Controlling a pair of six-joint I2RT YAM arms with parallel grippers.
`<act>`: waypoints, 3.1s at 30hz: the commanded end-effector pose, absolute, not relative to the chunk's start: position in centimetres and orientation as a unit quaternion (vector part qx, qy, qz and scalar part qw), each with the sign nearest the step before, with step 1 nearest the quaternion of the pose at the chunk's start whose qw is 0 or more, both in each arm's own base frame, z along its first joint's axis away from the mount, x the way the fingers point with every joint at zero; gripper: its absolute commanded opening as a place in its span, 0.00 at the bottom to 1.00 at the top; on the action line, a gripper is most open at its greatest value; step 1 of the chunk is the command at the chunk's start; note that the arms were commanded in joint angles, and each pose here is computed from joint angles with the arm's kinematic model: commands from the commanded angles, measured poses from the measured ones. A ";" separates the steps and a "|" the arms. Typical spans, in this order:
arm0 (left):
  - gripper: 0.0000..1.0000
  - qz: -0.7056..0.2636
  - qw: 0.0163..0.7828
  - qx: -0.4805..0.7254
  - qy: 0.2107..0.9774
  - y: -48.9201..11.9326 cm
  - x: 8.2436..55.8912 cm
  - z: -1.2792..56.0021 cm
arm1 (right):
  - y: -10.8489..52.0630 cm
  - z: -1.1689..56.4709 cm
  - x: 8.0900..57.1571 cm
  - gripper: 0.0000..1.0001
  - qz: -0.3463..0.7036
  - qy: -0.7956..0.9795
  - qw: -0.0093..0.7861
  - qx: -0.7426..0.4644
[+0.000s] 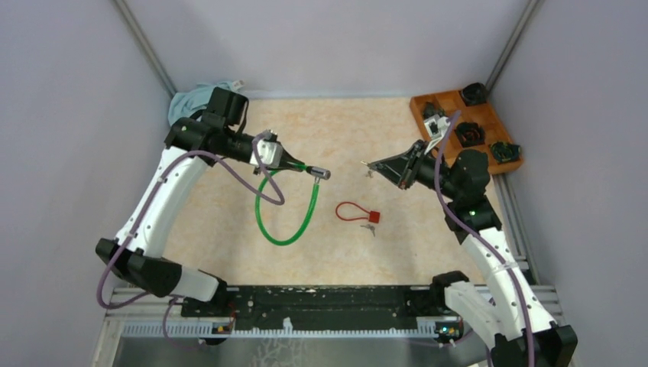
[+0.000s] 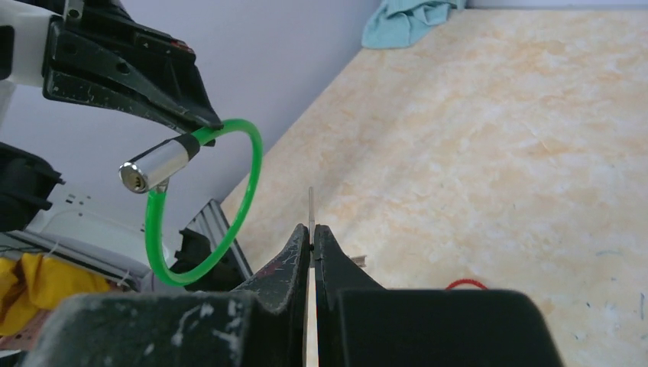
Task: Unlock with the key
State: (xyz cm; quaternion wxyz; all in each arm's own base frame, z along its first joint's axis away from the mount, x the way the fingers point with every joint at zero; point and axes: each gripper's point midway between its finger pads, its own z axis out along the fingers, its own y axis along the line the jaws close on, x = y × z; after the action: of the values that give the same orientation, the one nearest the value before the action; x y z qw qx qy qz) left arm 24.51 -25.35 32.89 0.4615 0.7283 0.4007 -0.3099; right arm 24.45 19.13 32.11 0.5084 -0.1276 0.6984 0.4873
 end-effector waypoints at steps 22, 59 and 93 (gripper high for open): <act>0.00 -0.316 0.562 0.736 0.207 -24.6 14.3 42.4 | 20.8 38.4 17.4 0.00 0.606 0.555 0.511 -0.252; 0.00 -0.038 0.631 0.725 0.275 -23.3 25.7 36.4 | 26.3 38.3 20.5 0.00 0.514 0.595 0.562 -0.255; 0.00 -0.034 0.629 0.727 0.275 -23.2 25.7 36.3 | 27.9 38.0 20.4 0.00 0.558 0.593 0.526 -0.247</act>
State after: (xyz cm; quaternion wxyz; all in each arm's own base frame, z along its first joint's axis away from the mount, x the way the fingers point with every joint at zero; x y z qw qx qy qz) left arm 26.13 -23.13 34.12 0.6056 0.7332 0.3049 -0.0516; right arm 20.80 27.53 35.44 0.5049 -0.2343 0.6234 0.5491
